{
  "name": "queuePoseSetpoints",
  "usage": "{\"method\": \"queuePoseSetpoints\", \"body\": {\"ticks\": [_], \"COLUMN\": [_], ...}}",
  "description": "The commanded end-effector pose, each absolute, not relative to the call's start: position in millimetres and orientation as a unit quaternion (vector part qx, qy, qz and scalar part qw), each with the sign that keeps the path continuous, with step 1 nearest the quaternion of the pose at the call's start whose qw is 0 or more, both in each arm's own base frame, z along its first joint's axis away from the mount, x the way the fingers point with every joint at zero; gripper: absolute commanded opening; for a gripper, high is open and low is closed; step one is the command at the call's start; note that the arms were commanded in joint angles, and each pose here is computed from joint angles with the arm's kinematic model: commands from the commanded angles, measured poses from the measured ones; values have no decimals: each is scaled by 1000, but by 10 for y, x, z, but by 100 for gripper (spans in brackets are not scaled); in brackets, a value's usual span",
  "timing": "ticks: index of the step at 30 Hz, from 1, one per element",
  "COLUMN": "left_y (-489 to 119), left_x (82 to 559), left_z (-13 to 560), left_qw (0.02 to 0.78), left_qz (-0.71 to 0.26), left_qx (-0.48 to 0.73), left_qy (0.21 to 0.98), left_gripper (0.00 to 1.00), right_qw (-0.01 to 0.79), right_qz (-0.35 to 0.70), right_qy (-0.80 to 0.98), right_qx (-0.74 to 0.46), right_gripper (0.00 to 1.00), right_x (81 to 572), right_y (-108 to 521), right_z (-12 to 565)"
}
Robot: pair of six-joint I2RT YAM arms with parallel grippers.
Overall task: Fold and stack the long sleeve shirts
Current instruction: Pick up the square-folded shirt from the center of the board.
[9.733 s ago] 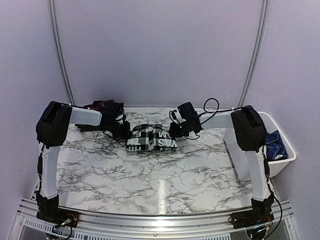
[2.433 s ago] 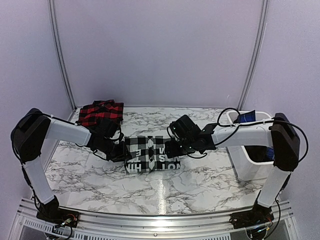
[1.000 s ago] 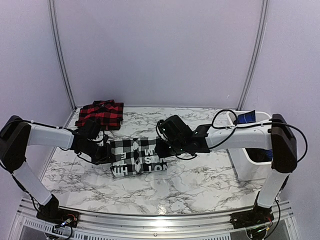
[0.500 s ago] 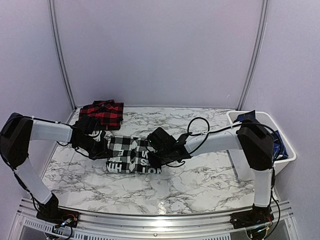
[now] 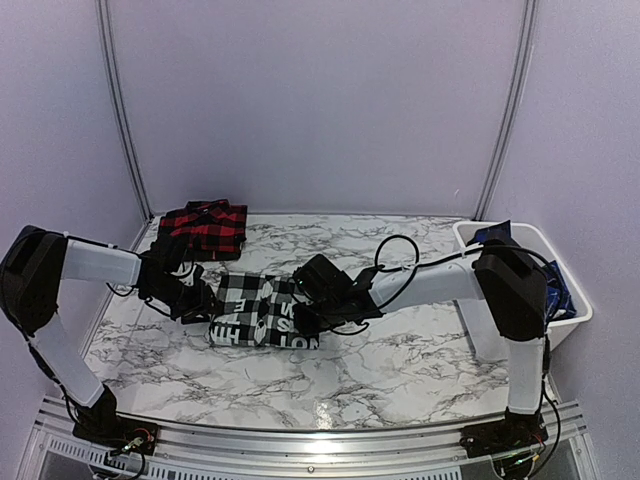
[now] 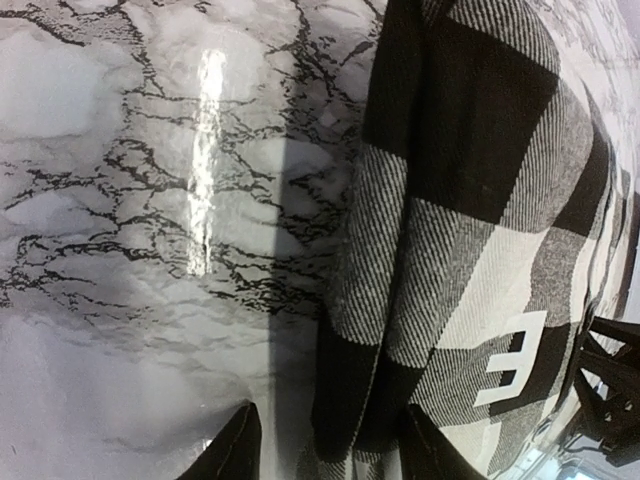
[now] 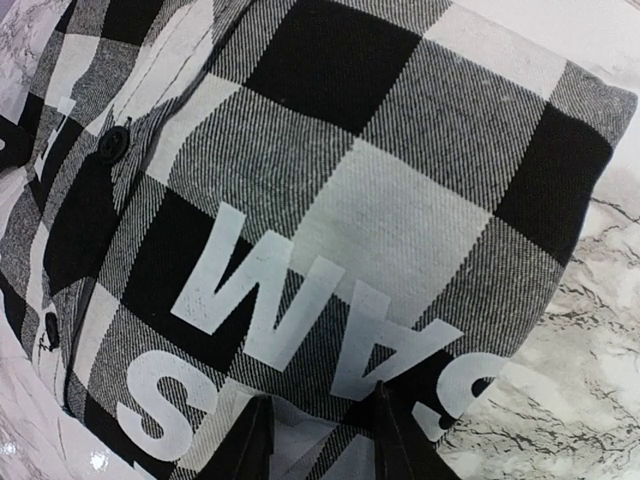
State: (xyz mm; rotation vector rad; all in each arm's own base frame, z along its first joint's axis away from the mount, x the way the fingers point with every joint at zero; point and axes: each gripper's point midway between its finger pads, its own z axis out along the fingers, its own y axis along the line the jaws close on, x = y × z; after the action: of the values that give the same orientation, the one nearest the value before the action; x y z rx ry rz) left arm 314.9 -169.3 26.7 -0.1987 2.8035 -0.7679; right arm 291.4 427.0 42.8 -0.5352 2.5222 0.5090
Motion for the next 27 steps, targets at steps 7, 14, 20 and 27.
{"method": "queuePoseSetpoints", "body": {"ticks": [7, 14, 20, 27], "left_y": [-1785, -1851, -1848, -1845], "left_x": [2993, 2997, 2987, 2984], "left_z": [26, 43, 24, 9], "left_qw": [81, 85, 82, 80], "left_qz": [-281, -290, -288, -287], "left_qx": [-76, -83, -84, -84], "left_qy": [953, 950, 950, 951], "left_gripper": [47, 11, 3, 0], "right_qw": [239, 252, 263, 245], "right_qz": [195, 197, 269, 359], "right_qy": [930, 928, 914, 893], "right_qx": [-198, -193, -150, -118], "right_gripper": [31, 33, 53, 73], "right_x": [2818, 2854, 3003, 3087], "right_y": [4309, 4258, 3998, 3868], "right_z": [327, 489, 785, 777]}}
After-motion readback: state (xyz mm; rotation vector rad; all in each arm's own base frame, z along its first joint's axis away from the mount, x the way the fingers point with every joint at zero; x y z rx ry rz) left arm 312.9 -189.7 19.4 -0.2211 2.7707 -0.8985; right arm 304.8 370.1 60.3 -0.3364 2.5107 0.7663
